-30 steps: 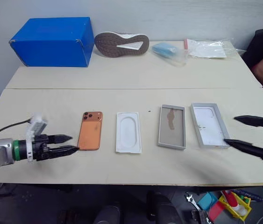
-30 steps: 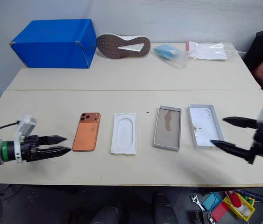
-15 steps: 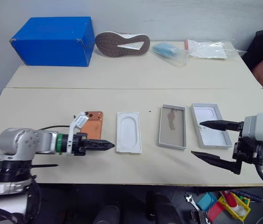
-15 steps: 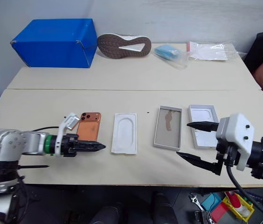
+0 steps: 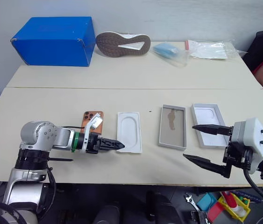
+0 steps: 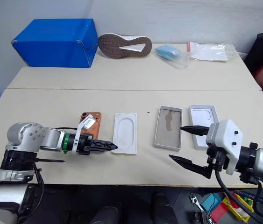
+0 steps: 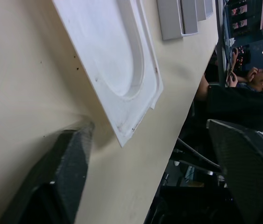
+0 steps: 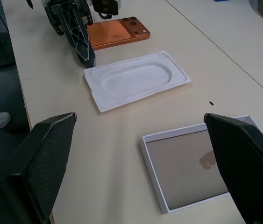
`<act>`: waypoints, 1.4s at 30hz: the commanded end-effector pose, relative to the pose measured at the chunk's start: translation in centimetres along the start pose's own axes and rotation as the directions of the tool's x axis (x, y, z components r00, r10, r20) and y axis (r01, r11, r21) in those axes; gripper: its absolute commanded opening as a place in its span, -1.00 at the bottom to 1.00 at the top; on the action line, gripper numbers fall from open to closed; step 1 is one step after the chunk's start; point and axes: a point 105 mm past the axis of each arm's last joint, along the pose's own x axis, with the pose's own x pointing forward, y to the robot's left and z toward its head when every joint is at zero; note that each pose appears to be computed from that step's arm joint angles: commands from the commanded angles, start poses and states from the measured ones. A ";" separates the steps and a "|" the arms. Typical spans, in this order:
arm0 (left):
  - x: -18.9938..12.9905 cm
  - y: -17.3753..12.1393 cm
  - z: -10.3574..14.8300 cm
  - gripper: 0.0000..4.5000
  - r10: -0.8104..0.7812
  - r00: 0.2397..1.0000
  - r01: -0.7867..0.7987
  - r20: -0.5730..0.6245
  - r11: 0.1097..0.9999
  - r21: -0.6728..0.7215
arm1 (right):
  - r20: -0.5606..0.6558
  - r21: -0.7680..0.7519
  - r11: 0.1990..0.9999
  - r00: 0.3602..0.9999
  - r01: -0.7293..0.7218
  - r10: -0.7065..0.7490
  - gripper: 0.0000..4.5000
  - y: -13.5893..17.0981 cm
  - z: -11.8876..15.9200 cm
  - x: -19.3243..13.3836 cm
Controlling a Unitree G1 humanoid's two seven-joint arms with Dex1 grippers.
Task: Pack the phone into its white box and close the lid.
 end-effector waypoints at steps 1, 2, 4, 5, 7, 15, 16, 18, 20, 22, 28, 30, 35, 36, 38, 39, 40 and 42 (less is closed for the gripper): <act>0.6 -0.5 0.4 0.47 -0.034 0.999 0.034 -0.002 0.999 -0.003 | 0.018 -0.049 0.999 1.000 0.006 -0.005 1.00 0.4 0.8 0.0; 0.8 -0.5 0.5 0.47 -0.038 0.999 0.038 0.001 0.999 -0.007 | 0.018 -0.051 0.999 1.000 0.004 -0.004 1.00 0.4 0.8 0.1; 1.1 -0.5 0.7 0.47 -0.043 0.999 0.043 0.007 0.999 -0.014 | 0.018 -0.054 0.999 1.000 0.001 0.000 1.00 0.6 0.8 0.2; 1.3 -0.5 0.8 0.47 -0.042 0.999 0.042 0.006 0.999 -0.014 | 0.018 -0.054 0.999 1.000 0.001 0.000 1.00 0.6 0.8 0.2; 1.4 -0.5 0.8 0.47 -0.041 0.999 0.041 0.004 0.999 -0.017 | 0.017 -0.056 0.998 1.000 0.001 0.000 1.00 0.7 0.8 0.3; 1.4 -0.4 1.2 0.47 -0.046 0.999 0.046 0.024 0.998 -0.030 | 0.012 -0.054 0.999 1.000 0.003 -0.002 1.00 0.7 0.7 0.3; 1.5 -0.3 1.3 0.40 -0.045 0.999 0.046 0.030 0.998 -0.037 | 0.012 -0.054 0.999 1.000 0.003 -0.002 1.00 0.7 0.7 0.3; 1.7 -0.1 1.5 0.24 -0.045 0.998 0.047 0.036 0.998 -0.051 | 0.010 -0.055 0.998 1.000 0.004 -0.003 1.00 0.7 0.7 0.3; 1.9 0.0 1.2 -0.01 -0.044 0.999 0.045 0.026 0.998 -0.054 | 0.010 -0.056 0.998 1.000 0.004 -0.004 1.00 0.6 0.7 0.3; 2.1 0.0 1.0 -0.01 -0.043 0.999 0.044 0.019 0.997 -0.057 | 0.011 -0.056 0.998 1.000 0.006 -0.005 1.00 0.6 0.7 0.3; 2.3 0.3 0.9 -0.01 -0.038 0.999 0.040 0.025 0.997 -0.073 | 0.009 -0.056 0.998 1.000 0.011 -0.010 1.00 0.5 0.6 0.2; 2.4 0.4 0.9 -0.01 -0.038 0.999 0.040 0.029 0.996 -0.079 | 0.008 -0.056 0.998 1.000 0.012 -0.012 1.00 0.5 0.6 0.2; 2.9 0.3 1.3 -0.27 -0.049 0.997 0.054 0.053 0.994 -0.097 | 0.010 -0.055 0.998 1.000 0.017 -0.016 1.00 0.4 0.7 0.2; 3.0 0.3 1.4 -0.37 -0.049 0.997 0.054 0.056 0.994 -0.097 | 0.011 -0.055 0.998 1.000 0.017 -0.017 1.00 0.4 0.7 0.1; 3.1 0.3 1.5 -0.66 -0.051 0.997 0.057 0.062 0.993 -0.102 | 0.012 -0.054 0.998 1.000 0.019 -0.019 1.00 0.4 0.7 0.1; 3.1 0.3 1.5 -0.81 -0.052 0.997 0.059 0.065 0.993 -0.105 | 0.012 -0.054 0.998 1.000 0.020 -0.019 1.00 0.4 0.7 0.1; 3.1 0.3 1.5 -0.93 -0.052 0.996 0.059 0.068 0.993 -0.106 | 0.013 -0.053 0.998 1.000 0.021 -0.021 1.00 0.4 0.7 0.1; 3.2 0.4 1.5 -0.97 -0.052 0.996 0.060 0.073 0.992 -0.112 | 0.012 -0.053 0.998 1.000 0.023 -0.022 1.00 0.4 0.7 0.1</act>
